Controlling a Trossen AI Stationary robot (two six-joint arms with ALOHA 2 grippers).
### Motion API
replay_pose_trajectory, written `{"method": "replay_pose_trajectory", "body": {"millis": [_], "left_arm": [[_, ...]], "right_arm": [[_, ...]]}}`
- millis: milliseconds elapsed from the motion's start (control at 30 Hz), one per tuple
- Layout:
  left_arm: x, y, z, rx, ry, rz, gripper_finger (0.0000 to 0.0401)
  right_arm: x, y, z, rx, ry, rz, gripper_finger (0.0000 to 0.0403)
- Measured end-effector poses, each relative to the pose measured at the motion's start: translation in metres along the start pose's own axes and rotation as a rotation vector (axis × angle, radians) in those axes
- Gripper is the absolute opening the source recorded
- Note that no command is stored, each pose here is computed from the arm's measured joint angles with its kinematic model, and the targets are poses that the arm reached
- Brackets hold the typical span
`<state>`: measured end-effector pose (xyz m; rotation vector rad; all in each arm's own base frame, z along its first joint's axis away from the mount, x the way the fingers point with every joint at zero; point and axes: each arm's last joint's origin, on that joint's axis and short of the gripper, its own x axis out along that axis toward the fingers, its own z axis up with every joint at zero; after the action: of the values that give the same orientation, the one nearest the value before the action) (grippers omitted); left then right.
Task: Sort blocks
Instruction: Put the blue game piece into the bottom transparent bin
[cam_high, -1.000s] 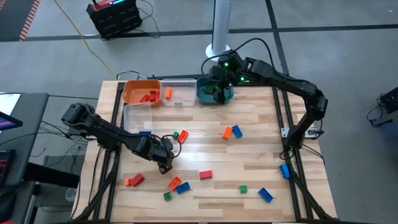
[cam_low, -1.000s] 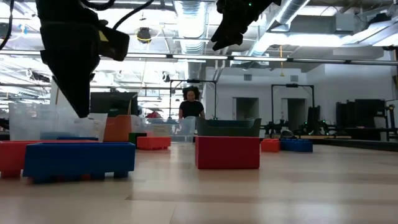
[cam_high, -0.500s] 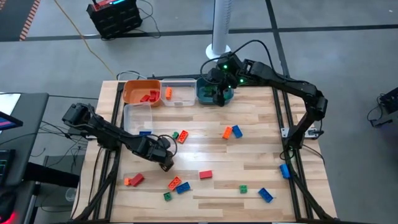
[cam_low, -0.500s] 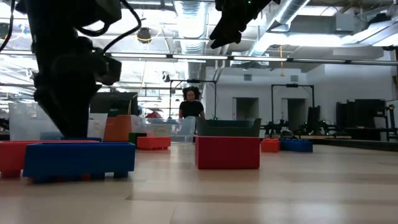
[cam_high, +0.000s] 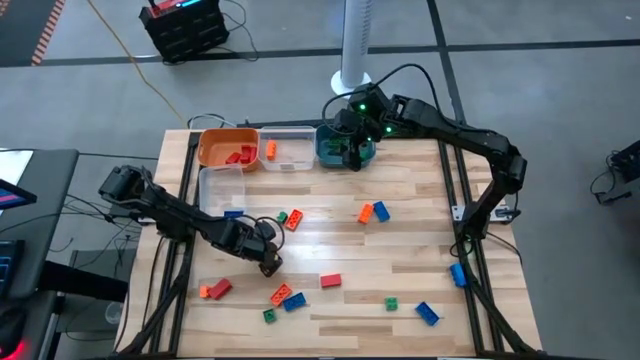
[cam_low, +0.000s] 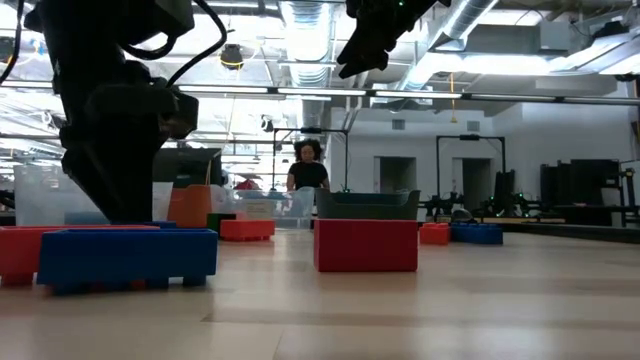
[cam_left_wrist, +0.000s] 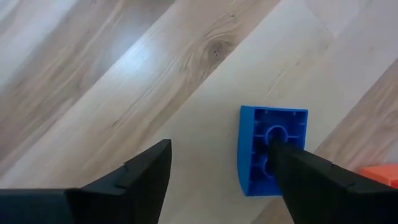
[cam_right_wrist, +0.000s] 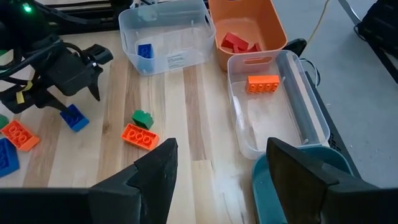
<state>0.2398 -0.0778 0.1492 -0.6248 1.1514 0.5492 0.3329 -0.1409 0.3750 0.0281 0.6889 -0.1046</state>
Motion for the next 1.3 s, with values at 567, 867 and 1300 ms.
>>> {"method": "replay_pose_trajectory", "body": {"millis": [567, 867, 1300], "left_arm": [[-0.055, 0.002, 0.021, 0.084, -0.091, -0.161, 0.0244], [-0.041, -0.005, 0.017, 0.227, -0.062, -0.145, 0.0276], [-0.027, -0.018, 0.014, 0.268, -0.036, -0.203, 0.0331]], "right_arm": [[0.000, 0.000, 0.000, -0.001, -0.001, 0.000, 0.0254], [0.000, 0.000, 0.001, -0.002, -0.009, -0.002, 0.0254], [0.000, 0.000, 0.001, 0.004, -0.010, -0.002, 0.0254]]}}
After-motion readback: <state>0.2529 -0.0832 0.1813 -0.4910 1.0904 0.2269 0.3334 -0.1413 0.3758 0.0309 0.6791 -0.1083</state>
